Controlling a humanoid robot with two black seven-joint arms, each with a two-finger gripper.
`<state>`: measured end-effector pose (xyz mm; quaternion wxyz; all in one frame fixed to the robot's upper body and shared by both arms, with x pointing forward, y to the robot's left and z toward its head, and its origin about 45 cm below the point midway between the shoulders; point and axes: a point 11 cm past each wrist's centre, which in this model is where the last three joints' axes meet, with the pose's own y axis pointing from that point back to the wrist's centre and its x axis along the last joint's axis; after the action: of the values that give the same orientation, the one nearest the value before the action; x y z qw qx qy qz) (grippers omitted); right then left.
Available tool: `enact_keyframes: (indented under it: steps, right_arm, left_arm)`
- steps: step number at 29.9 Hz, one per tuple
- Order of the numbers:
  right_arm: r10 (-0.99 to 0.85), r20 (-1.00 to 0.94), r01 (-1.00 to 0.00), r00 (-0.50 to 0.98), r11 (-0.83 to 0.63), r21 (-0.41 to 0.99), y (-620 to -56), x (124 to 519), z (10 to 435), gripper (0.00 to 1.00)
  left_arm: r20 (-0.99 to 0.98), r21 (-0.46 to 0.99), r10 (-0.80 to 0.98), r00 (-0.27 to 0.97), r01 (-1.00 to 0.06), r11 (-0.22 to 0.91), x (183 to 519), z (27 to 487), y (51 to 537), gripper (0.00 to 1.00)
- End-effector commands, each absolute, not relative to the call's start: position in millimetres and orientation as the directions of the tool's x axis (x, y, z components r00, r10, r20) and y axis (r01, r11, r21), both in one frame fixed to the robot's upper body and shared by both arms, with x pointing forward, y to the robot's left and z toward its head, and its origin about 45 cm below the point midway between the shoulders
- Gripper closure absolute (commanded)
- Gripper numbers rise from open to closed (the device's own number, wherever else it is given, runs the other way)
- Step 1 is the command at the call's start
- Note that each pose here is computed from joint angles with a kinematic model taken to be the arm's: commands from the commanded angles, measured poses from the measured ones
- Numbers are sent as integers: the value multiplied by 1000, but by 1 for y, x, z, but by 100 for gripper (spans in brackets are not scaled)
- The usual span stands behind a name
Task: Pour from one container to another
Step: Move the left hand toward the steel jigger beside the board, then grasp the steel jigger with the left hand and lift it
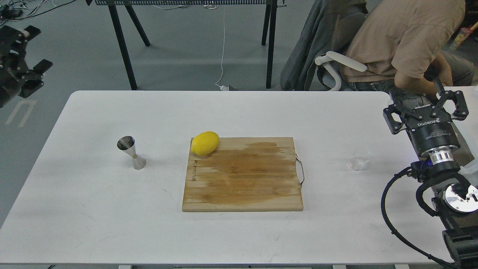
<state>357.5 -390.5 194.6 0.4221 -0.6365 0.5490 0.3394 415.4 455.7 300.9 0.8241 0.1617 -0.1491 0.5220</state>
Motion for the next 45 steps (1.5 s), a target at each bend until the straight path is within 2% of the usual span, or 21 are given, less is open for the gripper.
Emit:
enact_keyframes:
  steps: [1, 2, 7, 11, 14, 21, 27, 37, 45]
  right_arm:
    - [-411, -896, -985, 168, -43, -165, -390, 358, 195, 1]
    - [-411, -896, -985, 168, -43, -165, -390, 358, 195, 1]
    - [-412, -896, -986, 163, -42, -160, -390, 357, 193, 1]
    - [-414, -897, -987, 157, -40, -155, -391, 356, 191, 1]
    - [-414, -897, -988, 153, -39, -151, -391, 355, 189, 1]
    - [-415, -897, -988, 150, -37, -148, -392, 354, 189, 1]
    - [-413, -898, -988, 150, -36, -149, -391, 354, 188, 1]
    - [-406, -902, -988, 149, -35, -147, -389, 354, 186, 1]
    - [-405, -902, -988, 149, -34, -148, -389, 354, 187, 1]
  left_arm:
    - [531, 187, 637, 559, -810, 555, 406, 304, 407, 1]
    - [550, 198, 602, 578, -791, 579, 403, 305, 399, 1]
    - [773, 134, 495, 397, -865, 484, 390, 290, 395, 1]
    - [915, 12, 368, 166, -923, 385, 373, 271, 408, 1]
    - [951, -110, 309, -1, -935, 337, 357, 267, 415, 1]
    - [933, 10, 330, 143, -928, 373, 312, 212, 400, 1]
    - [936, 103, 266, 231, -901, 422, 285, 165, 385, 1]
    - [926, 233, 200, 322, -899, 371, 263, 105, 394, 1]
    - [912, 272, 211, 351, -905, 328, 259, 80, 396, 1]
